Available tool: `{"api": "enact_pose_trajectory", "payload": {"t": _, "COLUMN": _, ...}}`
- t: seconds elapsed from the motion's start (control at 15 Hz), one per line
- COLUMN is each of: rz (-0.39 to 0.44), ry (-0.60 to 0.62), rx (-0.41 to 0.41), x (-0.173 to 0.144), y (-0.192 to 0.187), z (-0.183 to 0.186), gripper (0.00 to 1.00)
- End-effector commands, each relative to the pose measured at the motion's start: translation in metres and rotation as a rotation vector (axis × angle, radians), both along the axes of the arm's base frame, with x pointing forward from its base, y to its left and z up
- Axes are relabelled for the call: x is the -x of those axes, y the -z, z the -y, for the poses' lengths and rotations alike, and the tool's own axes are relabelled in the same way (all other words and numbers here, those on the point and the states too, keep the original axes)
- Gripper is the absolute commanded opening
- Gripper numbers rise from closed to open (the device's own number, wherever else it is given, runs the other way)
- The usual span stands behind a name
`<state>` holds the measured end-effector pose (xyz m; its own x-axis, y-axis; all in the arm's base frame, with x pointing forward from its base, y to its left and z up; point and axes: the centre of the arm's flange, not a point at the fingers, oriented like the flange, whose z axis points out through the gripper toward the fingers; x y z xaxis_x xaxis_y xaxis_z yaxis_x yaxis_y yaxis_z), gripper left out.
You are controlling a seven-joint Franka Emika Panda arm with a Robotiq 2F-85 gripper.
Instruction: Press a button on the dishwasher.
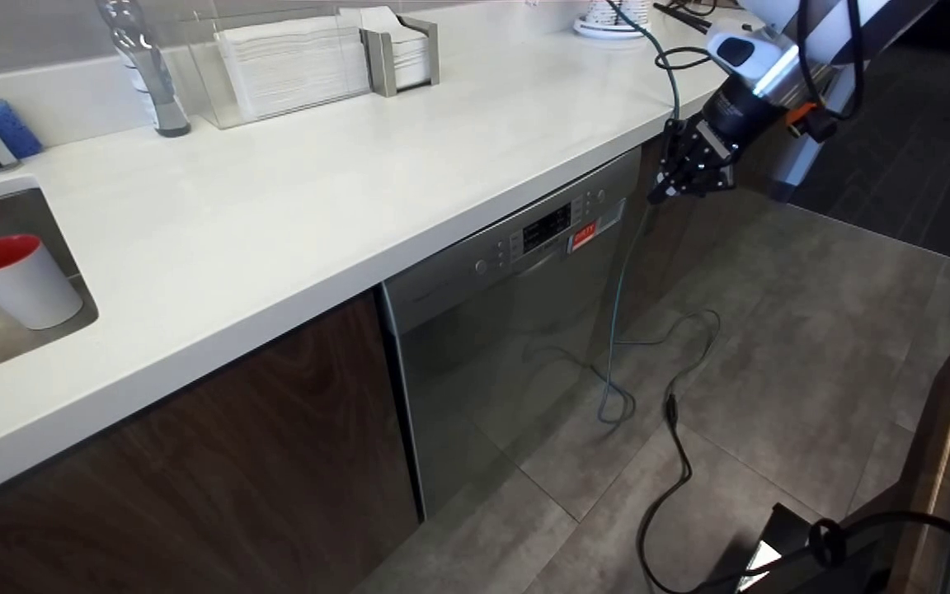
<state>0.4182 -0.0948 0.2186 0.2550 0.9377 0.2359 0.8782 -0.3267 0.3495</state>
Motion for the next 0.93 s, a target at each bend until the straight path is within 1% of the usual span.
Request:
{"api": "enact_pose_trajectory", "payload": {"t": 0.0, "rz": 0.031, "ry": -0.006, "rx": -0.008, "x": -0.013, "y": 0.052, "z": 0.002, "gripper": 0.00}}
{"api": "enact_pose_trajectory", "payload": {"t": 0.33, "rz": 0.047, "ry": 0.046, "rx": -0.010, "x": -0.033, "y": 0.061, "z": 0.003, "gripper": 0.00}}
{"api": "enact_pose_trajectory", "payload": {"t": 0.73, "rz": 0.011, "ry": 0.103, "rx": -0.014, "x": -0.041, "y": 0.083, "z": 0.008, "gripper": 0.00}}
{"api": "enact_pose_trajectory", "payload": {"t": 0.87, "rz": 0.010, "ry": 0.127, "rx": -0.017, "x": -0.043, "y": 0.089, "z": 0.010, "gripper": 0.00}}
